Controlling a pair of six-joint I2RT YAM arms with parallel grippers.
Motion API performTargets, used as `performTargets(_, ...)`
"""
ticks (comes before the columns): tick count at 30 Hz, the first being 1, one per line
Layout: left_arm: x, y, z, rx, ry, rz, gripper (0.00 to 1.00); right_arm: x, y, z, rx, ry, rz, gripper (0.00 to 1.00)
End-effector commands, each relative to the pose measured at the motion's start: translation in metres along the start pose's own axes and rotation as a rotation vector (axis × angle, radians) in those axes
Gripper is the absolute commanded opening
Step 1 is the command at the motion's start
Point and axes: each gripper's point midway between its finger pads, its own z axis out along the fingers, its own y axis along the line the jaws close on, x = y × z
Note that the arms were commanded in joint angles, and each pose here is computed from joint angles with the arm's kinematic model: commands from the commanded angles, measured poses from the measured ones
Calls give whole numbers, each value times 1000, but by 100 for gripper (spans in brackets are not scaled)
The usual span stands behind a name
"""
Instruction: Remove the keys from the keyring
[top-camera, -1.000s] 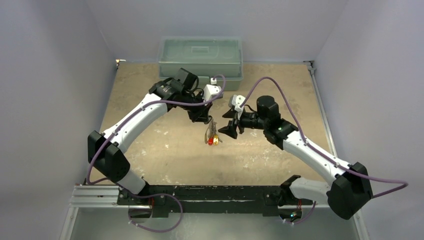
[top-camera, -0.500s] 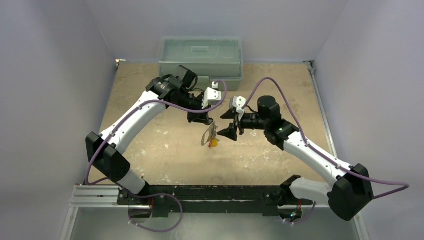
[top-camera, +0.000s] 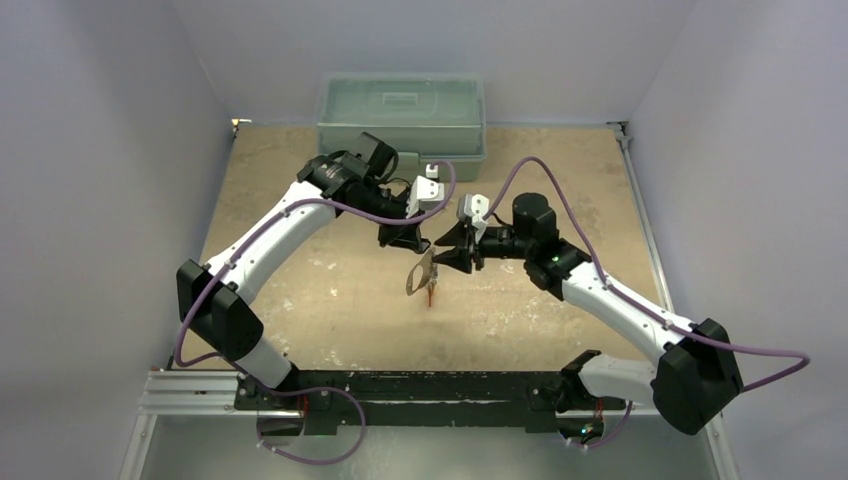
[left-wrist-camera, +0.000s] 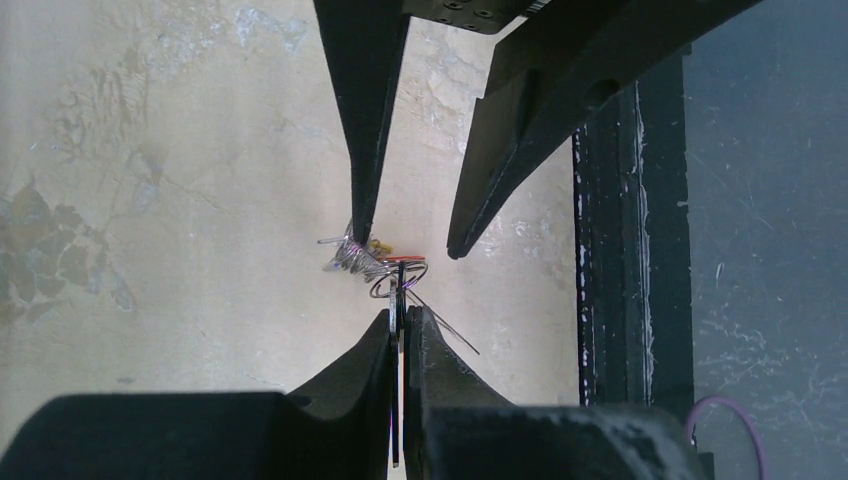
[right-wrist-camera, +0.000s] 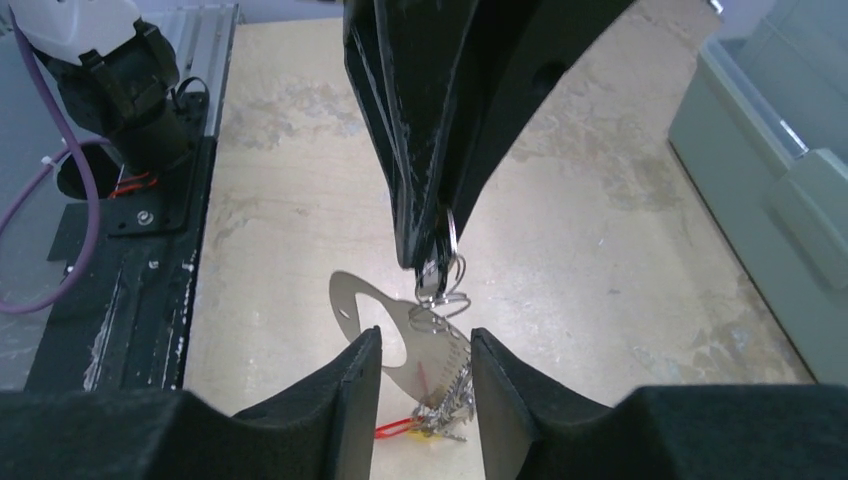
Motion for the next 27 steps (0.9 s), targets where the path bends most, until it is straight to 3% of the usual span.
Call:
performTargets(1, -21, 2, -4, -24, -90, -21, 0, -17, -6, 1, 22, -62, -29, 40)
performTargets(18, -25, 2, -4, -28, -112, -51, 0, -8, -9, 5, 28, -50, -23, 28)
performTargets(27, -28, 5, -9, -43, -127, -67, 0, -10, -8, 5, 20, -56, -26, 5)
